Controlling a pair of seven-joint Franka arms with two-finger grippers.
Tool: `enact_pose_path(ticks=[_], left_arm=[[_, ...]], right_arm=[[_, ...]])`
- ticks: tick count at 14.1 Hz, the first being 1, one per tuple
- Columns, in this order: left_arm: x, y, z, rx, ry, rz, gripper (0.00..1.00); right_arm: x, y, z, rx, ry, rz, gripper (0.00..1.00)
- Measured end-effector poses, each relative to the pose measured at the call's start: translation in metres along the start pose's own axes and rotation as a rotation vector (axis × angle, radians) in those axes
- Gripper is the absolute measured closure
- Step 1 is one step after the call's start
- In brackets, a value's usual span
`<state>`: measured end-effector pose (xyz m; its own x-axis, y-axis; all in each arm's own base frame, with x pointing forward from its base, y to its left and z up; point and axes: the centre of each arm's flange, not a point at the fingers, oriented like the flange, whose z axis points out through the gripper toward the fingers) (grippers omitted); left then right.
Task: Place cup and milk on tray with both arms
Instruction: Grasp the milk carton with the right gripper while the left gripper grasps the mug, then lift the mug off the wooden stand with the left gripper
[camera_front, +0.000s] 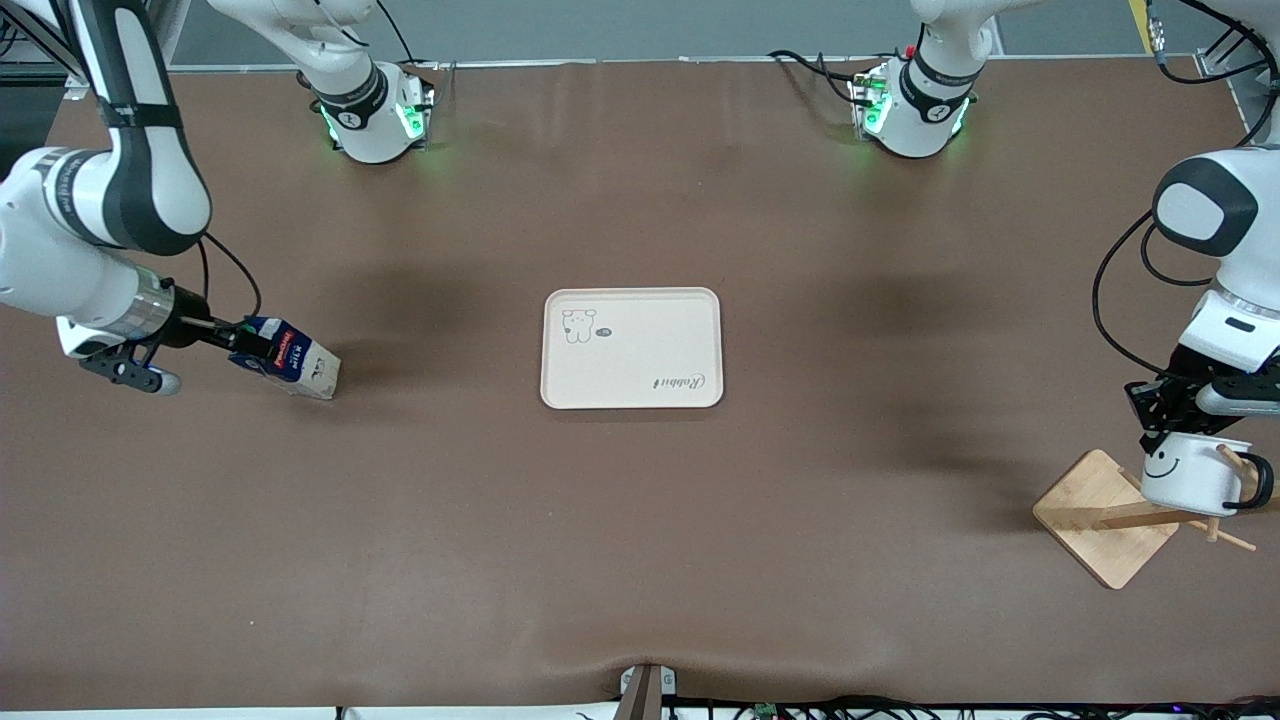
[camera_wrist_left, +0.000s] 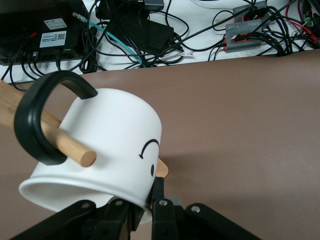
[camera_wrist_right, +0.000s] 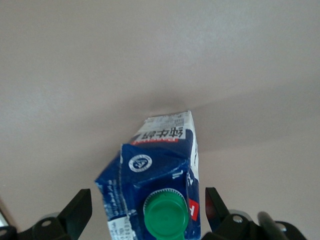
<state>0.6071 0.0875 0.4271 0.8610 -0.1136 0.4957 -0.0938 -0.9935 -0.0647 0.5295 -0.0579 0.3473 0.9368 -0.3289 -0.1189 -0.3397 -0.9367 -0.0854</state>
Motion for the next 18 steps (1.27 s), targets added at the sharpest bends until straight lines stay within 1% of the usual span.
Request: enact_pose_path(ticks=[4, 6, 7, 8, 9, 10, 11, 12, 13, 14, 16, 18], left_arm=[[0.003, 0.015, -0.018, -0.029, -0.053, 0.007, 0.91], [0.007, 0.035, -0.029, -0.053, -0.082, -0.017, 0.91], [0.009, 0.048, -0.034, -0.064, -0.097, -0.032, 0.91], [0.01, 0.06, -0.038, -0.075, -0.113, -0.046, 0.91], [0.01, 0.071, -0.041, -0.083, -0.129, -0.063, 0.91], [0.01, 0.081, -0.043, -0.09, -0.143, -0.085, 0.91], [0.01, 0.092, -0.043, -0.097, -0.157, -0.11, 0.91], [0.01, 0.105, -0.043, -0.104, -0.171, -0.141, 0.91], [0.01, 0.12, -0.043, -0.111, -0.185, -0.173, 0.91], [0.01, 0.137, -0.043, -0.118, -0.198, -0.208, 0.91], [0.008, 0.17, -0.043, -0.132, -0.221, -0.267, 0.91], [0.005, 0.193, -0.039, -0.143, -0.242, -0.3, 0.91]], right_arm=[[-0.011, 0.001, 0.007, -0.002, 0.001, -0.003, 0.0], [-0.013, 0.002, 0.011, -0.003, 0.0, -0.001, 0.0], [-0.014, 0.003, 0.014, -0.003, 0.002, 0.0, 0.03], [-0.015, 0.004, 0.017, -0.003, 0.003, 0.001, 0.03], [-0.015, 0.004, 0.017, -0.003, 0.006, 0.001, 0.08], [-0.015, 0.004, 0.017, -0.003, 0.009, 0.002, 0.21], [-0.014, 0.004, 0.016, -0.002, 0.011, 0.002, 0.31], [-0.013, 0.003, 0.013, -0.001, 0.015, 0.001, 0.38], [-0.011, 0.002, 0.007, 0.0, 0.016, -0.001, 0.4], [-0.009, -0.001, -0.004, 0.001, 0.003, -0.004, 0.4], [-0.002, -0.008, -0.04, 0.001, -0.041, -0.016, 0.44], [0.005, -0.016, -0.079, 0.004, -0.055, -0.037, 0.45]])
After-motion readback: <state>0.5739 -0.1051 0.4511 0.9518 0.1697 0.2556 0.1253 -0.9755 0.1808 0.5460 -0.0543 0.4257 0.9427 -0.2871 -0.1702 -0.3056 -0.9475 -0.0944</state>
